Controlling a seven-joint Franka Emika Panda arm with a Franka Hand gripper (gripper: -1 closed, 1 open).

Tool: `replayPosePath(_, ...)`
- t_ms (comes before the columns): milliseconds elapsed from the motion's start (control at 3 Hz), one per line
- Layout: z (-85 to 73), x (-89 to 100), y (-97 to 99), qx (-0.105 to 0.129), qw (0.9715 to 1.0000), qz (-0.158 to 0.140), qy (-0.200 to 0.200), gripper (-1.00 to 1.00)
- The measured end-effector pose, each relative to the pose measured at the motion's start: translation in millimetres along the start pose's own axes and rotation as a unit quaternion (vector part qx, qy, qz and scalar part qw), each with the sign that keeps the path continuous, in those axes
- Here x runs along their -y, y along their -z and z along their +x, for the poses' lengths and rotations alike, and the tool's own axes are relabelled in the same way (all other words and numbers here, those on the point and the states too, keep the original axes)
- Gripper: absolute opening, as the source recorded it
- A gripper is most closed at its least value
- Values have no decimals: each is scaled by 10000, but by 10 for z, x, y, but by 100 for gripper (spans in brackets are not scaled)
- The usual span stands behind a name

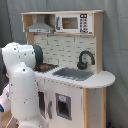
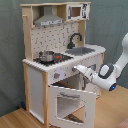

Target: Play with the kitchen

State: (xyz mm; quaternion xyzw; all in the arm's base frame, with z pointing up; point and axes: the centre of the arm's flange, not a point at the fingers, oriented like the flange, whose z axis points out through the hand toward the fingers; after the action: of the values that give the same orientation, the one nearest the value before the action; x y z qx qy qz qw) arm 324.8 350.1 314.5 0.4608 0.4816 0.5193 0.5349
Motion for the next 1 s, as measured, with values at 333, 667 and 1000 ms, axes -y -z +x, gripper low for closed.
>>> replayPosePath(333, 64, 60, -86, -43, 9999, -46, -148, 100)
replayPosePath(667, 132, 91, -200, -67, 9996, -136, -247, 100)
replayPosePath(1000, 67, 66, -208, 225, 9982, -428, -368, 100)
